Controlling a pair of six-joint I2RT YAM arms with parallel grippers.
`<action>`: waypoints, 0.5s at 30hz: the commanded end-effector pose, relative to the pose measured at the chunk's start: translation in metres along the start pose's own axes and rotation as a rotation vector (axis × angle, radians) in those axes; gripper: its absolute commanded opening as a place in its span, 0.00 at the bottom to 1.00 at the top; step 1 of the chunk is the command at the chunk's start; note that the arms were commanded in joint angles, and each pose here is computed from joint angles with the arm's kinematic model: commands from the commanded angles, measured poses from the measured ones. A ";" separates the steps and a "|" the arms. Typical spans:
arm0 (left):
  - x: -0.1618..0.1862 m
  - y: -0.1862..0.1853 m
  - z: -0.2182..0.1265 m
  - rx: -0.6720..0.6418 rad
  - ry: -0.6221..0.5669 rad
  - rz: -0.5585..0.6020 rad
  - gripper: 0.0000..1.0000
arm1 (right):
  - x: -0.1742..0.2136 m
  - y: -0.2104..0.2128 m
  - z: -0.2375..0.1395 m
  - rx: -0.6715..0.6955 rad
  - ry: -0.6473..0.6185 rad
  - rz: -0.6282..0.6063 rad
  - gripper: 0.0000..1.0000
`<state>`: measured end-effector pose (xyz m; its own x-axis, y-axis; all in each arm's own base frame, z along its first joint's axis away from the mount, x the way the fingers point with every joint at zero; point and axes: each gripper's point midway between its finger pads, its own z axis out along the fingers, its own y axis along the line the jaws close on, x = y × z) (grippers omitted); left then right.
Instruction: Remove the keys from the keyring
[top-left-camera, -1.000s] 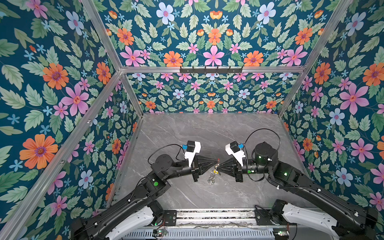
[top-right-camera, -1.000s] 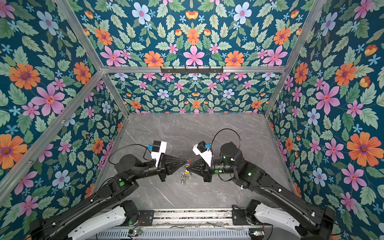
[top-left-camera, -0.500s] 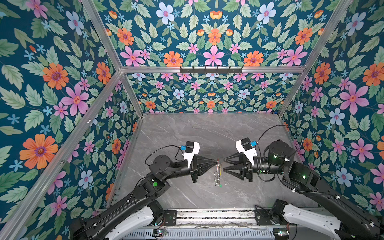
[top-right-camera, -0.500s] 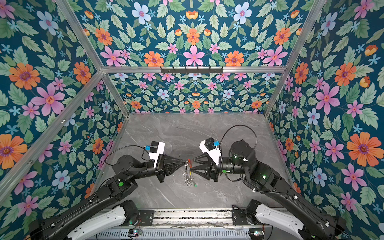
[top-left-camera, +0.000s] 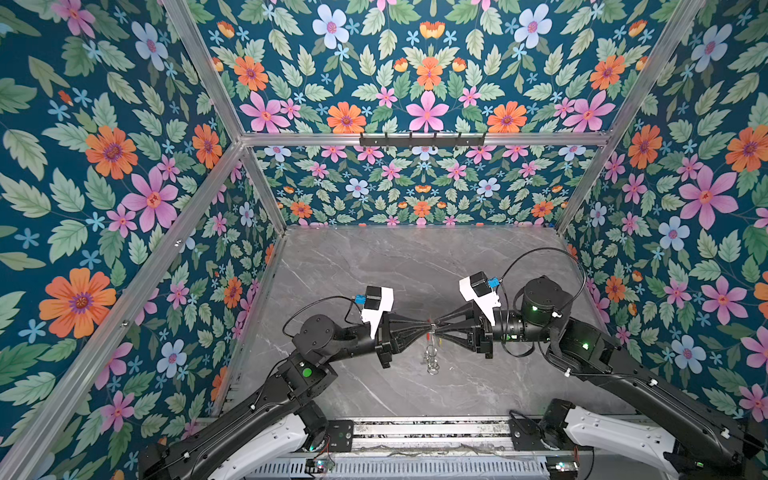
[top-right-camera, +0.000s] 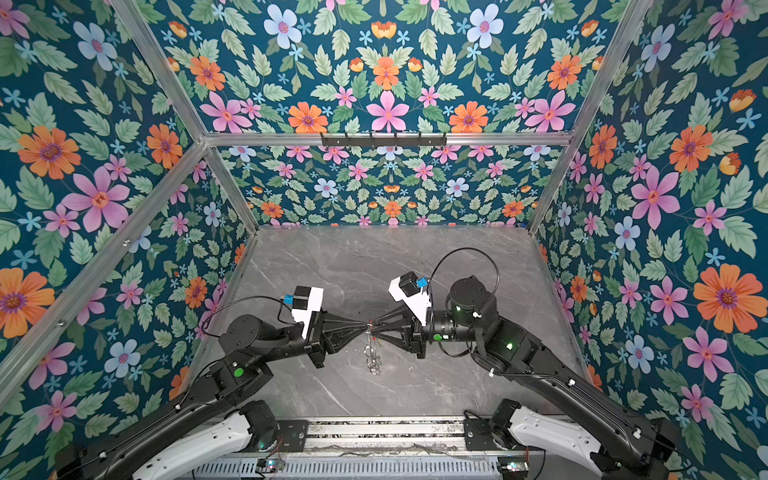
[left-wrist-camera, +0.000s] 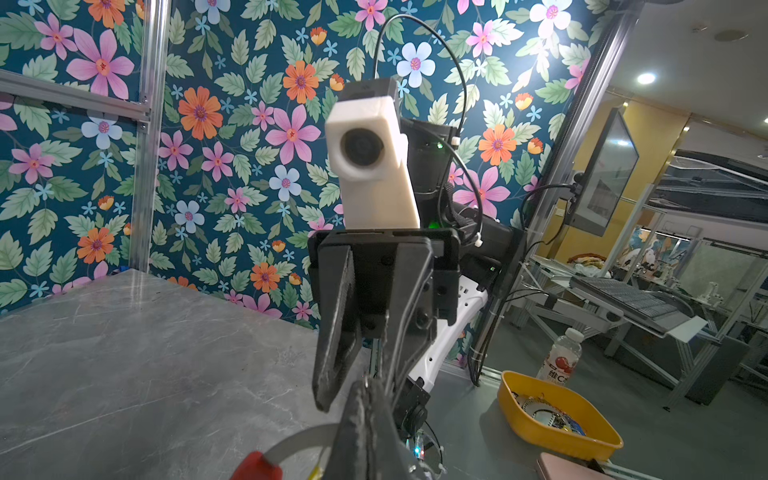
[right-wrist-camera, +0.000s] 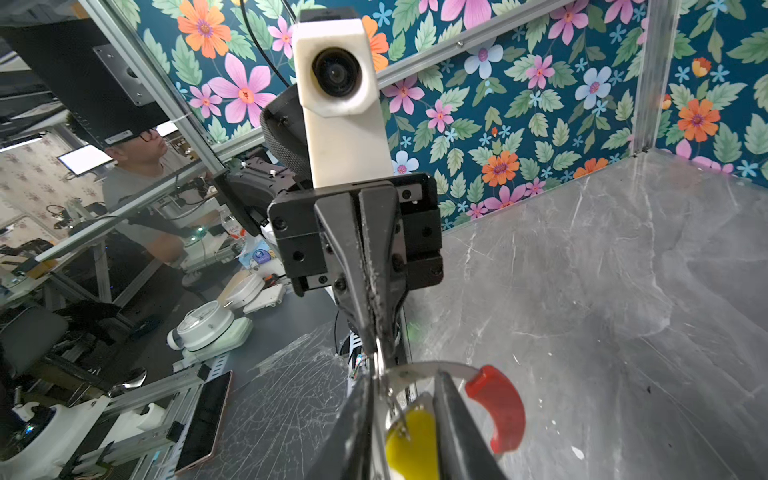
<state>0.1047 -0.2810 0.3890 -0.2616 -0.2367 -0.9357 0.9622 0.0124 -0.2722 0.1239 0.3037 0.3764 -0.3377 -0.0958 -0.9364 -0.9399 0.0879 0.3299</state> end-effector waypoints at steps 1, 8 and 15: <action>-0.010 -0.003 -0.001 0.004 -0.041 0.038 0.00 | -0.008 0.010 0.002 -0.063 -0.025 -0.005 0.20; -0.010 -0.001 -0.002 -0.005 -0.045 0.041 0.00 | -0.005 0.010 0.004 -0.075 -0.019 0.009 0.09; -0.010 0.000 -0.001 -0.015 -0.042 0.027 0.00 | -0.001 0.007 0.004 -0.057 -0.003 0.019 0.00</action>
<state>0.1068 -0.2795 0.3881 -0.2602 -0.2454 -0.9339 0.9610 0.0281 -0.2751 0.1194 0.3084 0.3756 -0.3570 -0.0969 -0.9291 -0.9341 0.0408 0.3547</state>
